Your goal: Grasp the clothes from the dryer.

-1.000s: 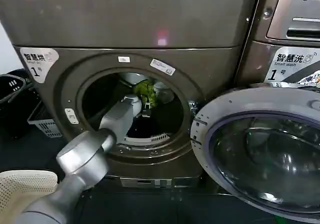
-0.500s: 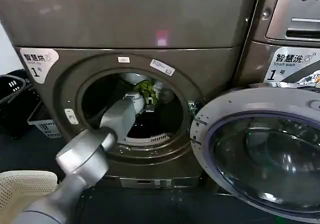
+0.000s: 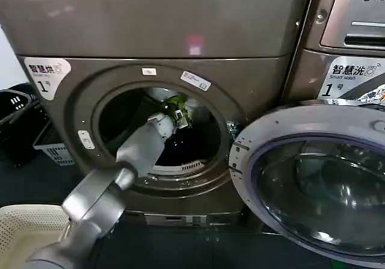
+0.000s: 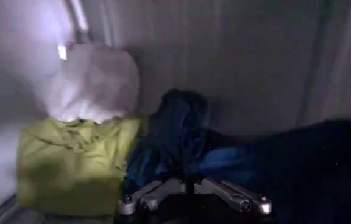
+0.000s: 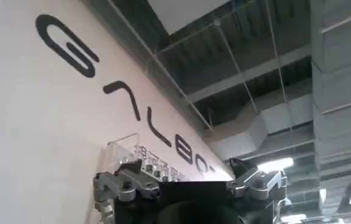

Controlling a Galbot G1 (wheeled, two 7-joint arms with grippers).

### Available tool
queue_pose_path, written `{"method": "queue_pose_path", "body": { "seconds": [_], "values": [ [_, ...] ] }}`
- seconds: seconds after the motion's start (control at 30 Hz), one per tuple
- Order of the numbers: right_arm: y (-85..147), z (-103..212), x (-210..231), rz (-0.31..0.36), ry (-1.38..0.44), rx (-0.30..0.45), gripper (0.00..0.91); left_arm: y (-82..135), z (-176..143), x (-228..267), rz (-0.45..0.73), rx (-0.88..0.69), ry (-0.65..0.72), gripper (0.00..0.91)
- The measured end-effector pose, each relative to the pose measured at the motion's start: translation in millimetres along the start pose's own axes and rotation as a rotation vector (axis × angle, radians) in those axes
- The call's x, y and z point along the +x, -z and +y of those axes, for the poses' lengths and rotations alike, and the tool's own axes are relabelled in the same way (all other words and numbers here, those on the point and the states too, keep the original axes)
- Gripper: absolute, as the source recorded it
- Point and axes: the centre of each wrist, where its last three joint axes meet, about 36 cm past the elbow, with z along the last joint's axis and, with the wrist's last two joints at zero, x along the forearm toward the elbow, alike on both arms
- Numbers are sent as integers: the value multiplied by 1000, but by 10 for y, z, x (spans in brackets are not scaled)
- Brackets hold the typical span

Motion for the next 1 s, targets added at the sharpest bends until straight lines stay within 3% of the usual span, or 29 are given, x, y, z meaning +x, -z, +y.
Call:
{"method": "queue_pose_path", "body": {
  "seconds": [0.43, 1.0],
  "values": [
    [-18, 19, -27, 0, 13, 2, 907, -170, -283, -67, -242, 277, 221, 0],
    [-21, 3, -41, -6, 14, 1, 907, -109, -621, 36, -593, 730, 592, 0]
  ]
}}
